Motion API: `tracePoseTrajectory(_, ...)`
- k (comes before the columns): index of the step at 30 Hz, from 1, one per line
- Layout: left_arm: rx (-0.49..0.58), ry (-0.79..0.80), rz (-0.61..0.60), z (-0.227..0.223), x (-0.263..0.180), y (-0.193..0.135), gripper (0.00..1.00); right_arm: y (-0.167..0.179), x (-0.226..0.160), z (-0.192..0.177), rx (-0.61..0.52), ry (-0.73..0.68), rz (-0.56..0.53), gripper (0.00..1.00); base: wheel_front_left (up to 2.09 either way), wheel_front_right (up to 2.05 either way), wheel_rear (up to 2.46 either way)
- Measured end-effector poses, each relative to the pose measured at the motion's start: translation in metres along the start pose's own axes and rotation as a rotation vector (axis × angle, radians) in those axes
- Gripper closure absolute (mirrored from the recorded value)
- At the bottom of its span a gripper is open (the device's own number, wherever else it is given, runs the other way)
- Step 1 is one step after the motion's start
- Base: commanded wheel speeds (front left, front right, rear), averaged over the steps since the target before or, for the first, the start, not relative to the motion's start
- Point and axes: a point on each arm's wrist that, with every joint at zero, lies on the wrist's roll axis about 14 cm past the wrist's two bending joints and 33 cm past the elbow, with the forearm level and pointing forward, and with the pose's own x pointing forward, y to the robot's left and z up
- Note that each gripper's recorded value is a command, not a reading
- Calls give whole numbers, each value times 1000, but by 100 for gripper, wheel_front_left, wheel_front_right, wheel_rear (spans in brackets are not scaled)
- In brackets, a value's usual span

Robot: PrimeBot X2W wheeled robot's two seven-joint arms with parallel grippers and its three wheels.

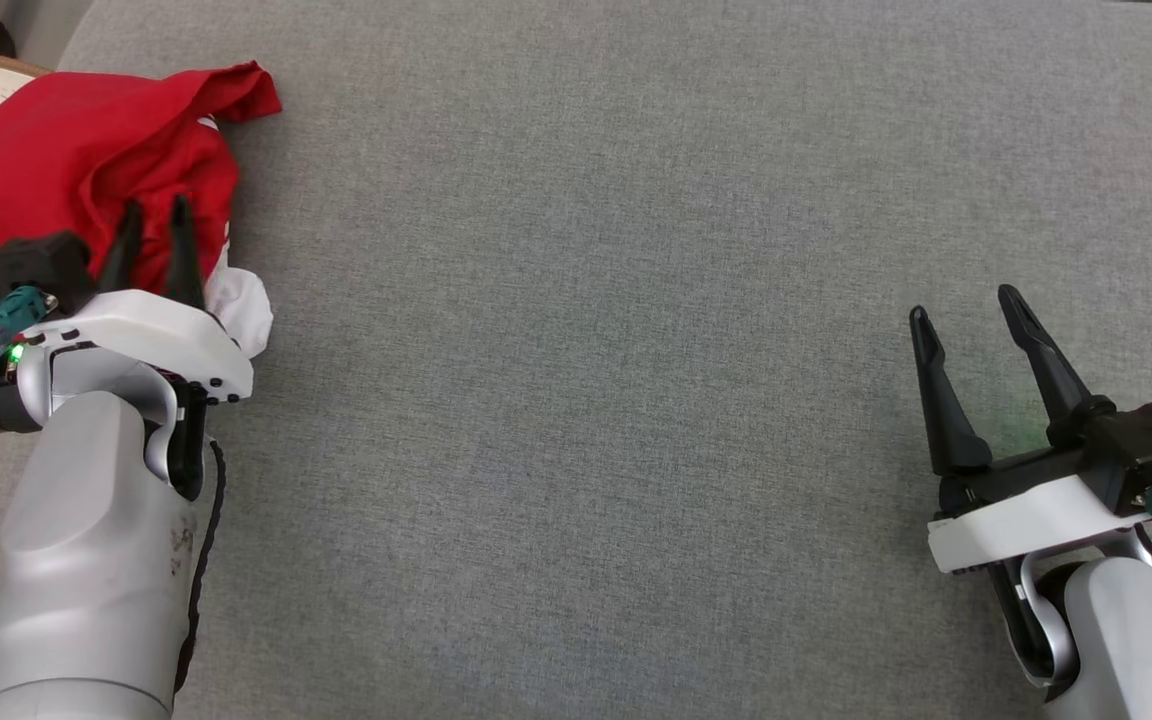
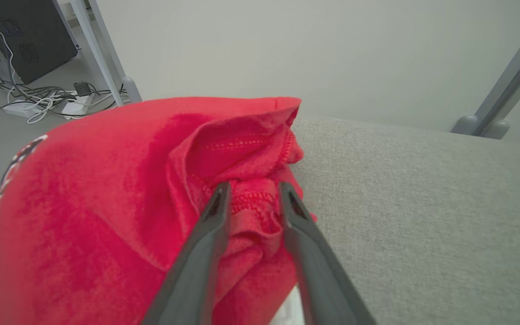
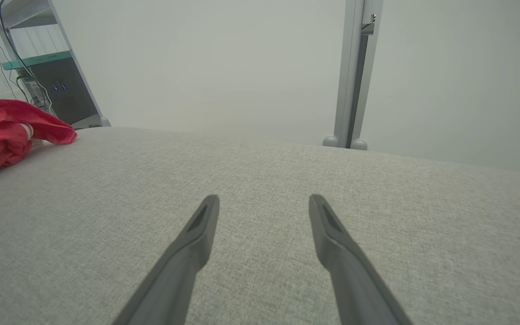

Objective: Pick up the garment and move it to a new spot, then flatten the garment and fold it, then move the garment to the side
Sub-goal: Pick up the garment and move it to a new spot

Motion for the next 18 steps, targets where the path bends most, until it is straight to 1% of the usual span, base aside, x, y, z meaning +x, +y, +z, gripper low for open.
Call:
tracePoseTrajectory(4,43,13,-5,-1,-2,1,100,1,1,2,7,-6,1,0,0,0,0)
tracePoseTrajectory(6,65,-19,-7,12,-3,4,100,5,1,4,10,-12,6,0,0,0,0)
tracePoseTrajectory(11,86,-153,-11,57,-5,5,100,8,0,13,12,-34,6,0,0,0,0)
tracePoseTrajectory(18,85,-361,-23,118,-30,5,100,10,-10,27,16,-68,-12,0,0,0,0)
